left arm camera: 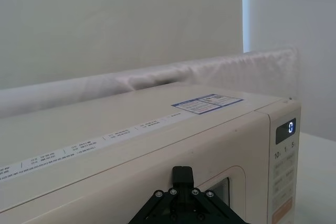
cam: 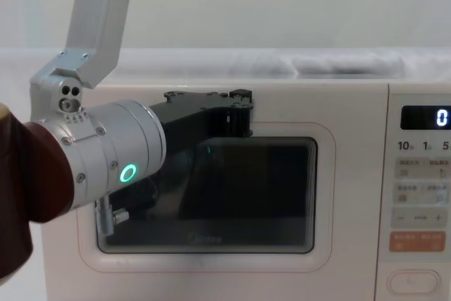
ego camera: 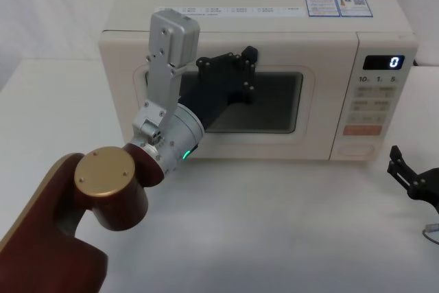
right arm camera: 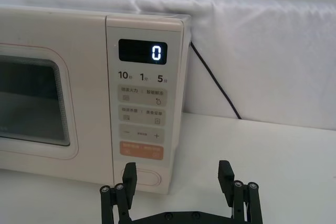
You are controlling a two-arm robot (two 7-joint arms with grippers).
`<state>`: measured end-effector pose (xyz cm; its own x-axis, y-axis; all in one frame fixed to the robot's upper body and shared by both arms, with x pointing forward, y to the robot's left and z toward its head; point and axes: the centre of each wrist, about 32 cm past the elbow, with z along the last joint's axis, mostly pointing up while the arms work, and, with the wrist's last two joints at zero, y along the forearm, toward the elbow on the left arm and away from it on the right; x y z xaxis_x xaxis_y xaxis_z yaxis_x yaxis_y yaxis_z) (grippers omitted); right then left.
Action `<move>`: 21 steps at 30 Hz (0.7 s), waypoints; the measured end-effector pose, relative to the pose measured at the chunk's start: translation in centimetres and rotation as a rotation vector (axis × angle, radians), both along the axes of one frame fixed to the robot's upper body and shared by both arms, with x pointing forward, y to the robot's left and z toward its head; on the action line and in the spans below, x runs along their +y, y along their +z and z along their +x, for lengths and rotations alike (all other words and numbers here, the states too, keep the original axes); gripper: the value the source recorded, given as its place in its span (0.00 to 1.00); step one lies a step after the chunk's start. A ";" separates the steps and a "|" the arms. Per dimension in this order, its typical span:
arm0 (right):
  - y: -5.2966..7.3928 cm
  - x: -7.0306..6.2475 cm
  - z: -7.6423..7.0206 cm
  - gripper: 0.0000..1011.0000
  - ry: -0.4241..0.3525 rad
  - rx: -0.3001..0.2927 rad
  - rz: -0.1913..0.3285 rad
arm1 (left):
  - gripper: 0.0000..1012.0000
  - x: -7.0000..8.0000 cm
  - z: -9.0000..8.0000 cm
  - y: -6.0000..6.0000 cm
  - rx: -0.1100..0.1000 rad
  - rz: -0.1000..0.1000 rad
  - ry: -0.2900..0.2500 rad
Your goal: Press the button to open the microwave door with one hand; close the microwave door with the other hand.
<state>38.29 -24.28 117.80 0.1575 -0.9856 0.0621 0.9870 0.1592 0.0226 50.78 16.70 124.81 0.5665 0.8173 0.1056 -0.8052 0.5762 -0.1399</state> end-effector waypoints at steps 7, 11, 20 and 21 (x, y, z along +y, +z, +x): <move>0.0 0.0 0.0 0.99 0.000 0.000 0.000 | 0.00 0.3 -0.3 0.2 0.013 -0.009 -0.063; 0.0 0.0 0.0 0.99 0.000 0.000 0.000 | 0.00 0.5 -0.9 0.4 0.012 -0.006 -0.164; 0.0 0.0 0.0 0.99 0.000 0.000 0.000 | 0.00 0.5 -2.5 0.4 0.014 0.003 -0.266; 0.0 0.0 0.0 0.99 0.000 0.000 0.000 | 0.00 0.5 -2.5 0.4 0.014 0.003 -0.266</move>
